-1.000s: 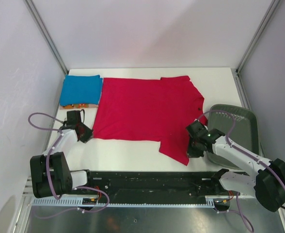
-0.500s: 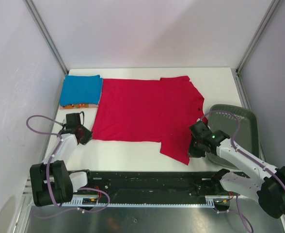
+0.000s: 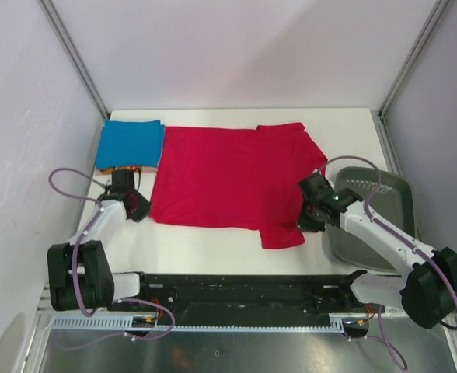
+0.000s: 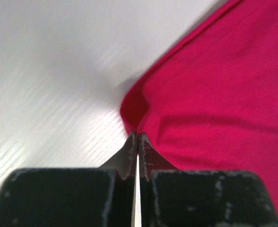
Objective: Fold and stack the t-shirts
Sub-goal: Flatten out the tshirt, then fold the flattened tshirt in 1/3 of the way
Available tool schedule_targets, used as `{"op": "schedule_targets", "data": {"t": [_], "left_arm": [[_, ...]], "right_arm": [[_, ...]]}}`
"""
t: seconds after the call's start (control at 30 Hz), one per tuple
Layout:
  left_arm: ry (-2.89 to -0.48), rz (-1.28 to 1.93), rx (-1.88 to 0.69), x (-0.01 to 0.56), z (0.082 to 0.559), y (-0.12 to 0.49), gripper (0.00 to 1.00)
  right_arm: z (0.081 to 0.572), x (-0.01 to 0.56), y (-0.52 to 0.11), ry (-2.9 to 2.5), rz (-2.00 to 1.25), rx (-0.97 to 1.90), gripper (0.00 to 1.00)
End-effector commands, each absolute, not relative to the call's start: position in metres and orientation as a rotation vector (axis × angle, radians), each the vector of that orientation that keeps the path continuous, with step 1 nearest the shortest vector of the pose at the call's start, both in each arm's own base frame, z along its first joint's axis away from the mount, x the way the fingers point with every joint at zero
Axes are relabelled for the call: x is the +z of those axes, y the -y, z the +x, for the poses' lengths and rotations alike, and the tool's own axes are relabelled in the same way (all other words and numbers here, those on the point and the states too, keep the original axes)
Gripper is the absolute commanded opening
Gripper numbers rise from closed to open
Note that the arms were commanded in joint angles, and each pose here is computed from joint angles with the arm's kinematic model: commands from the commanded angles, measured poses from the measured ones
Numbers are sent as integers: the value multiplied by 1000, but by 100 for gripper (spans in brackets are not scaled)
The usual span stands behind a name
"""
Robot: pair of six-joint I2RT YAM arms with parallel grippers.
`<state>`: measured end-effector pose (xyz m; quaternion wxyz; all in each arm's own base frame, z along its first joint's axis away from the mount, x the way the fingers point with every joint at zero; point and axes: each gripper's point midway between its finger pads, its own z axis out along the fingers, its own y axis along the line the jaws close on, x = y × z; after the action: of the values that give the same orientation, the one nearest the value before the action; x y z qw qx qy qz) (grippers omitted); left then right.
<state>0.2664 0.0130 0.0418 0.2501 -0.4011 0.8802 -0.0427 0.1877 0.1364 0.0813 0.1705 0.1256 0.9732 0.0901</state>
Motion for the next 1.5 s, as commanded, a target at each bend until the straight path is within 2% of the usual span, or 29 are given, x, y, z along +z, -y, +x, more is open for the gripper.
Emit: {"op": "schedule_targets", "data": {"t": [0.0, 0.33, 0.53, 0.93, 1.47], "left_arm": [[-2375, -986, -129, 64, 305, -5, 0], [-2383, -989, -137, 69, 368, 5, 0], [-2369, -995, -139, 72, 387, 4, 0], [-2317, -1008, -146, 88, 398, -1, 0], [-2295, -1067, -102, 83, 401, -20, 0]], "right_arm": [[244, 113, -134, -2625, 347, 183, 0], [336, 113, -130, -2562, 390, 153, 0], [369, 107, -120, -2554, 436, 139, 0], [396, 116, -97, -2510, 502, 150, 0], [400, 97, -82, -2547, 523, 104, 0]]}}
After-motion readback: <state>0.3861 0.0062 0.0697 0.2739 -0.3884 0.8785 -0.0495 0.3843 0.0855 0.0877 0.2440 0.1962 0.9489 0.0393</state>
